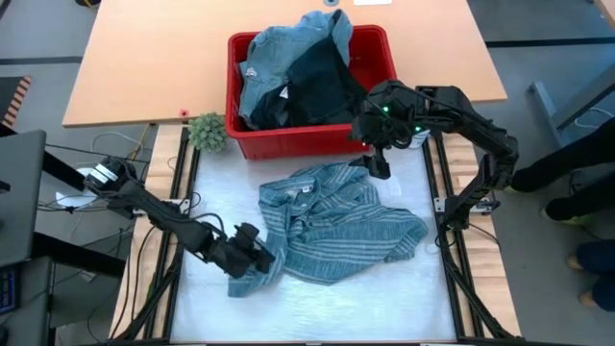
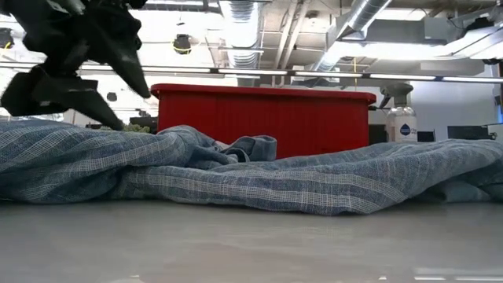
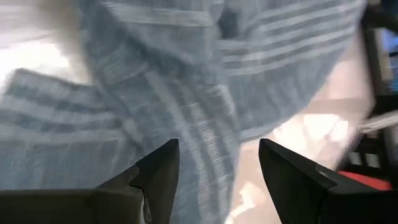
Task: Fold Laundry from Bin
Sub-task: Fold the blue polo shirt
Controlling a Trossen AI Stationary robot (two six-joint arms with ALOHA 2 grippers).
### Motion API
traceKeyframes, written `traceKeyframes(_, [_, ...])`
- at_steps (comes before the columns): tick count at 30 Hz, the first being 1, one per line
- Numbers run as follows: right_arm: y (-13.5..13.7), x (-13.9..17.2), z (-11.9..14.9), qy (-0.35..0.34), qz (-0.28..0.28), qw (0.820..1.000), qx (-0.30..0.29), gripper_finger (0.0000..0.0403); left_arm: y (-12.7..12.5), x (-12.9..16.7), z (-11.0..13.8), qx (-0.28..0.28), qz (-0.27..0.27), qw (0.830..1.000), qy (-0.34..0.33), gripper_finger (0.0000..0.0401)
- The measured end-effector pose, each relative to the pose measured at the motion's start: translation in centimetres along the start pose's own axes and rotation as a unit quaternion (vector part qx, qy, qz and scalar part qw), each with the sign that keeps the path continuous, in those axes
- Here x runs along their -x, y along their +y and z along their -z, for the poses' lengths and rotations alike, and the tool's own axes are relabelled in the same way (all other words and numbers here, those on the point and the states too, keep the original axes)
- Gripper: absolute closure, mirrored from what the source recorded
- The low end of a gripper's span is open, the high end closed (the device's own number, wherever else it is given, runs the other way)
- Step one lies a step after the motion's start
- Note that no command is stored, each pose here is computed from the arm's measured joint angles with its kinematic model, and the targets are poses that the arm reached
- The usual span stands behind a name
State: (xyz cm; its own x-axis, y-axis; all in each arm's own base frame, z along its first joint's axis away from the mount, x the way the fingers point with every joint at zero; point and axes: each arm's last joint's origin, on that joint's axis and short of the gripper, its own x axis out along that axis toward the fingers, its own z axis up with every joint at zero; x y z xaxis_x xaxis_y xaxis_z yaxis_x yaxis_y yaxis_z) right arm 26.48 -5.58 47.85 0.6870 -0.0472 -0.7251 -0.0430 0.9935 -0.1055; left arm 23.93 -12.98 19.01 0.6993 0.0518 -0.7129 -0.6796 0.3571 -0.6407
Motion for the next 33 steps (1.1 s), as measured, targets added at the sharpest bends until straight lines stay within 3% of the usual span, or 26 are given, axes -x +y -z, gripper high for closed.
traceKeyframes(4, [0.0,0.0,0.0,-0.002,-0.001,1.0,0.003,0.0054,-0.5,-0.2,0.5,-0.007,-0.03,0.999,0.008,0.0193])
traceKeyframes(18, [0.1,0.0,-0.1,-0.002,-0.002,1.0,0.004,0.0054,-0.6,-0.1,0.8,0.025,-0.038,0.998,0.035,0.0203])
traceKeyframes(27, [0.1,0.0,-0.1,-0.002,-0.003,1.0,0.003,0.0054,-0.3,-0.6,0.3,-0.006,-0.051,0.998,0.04,0.0334])
traceKeyframes(33, [0.3,0.0,-0.1,-0.001,-0.006,1.0,0.004,0.0054,-0.4,-0.8,-0.2,-0.035,-0.046,0.997,0.047,0.0392])
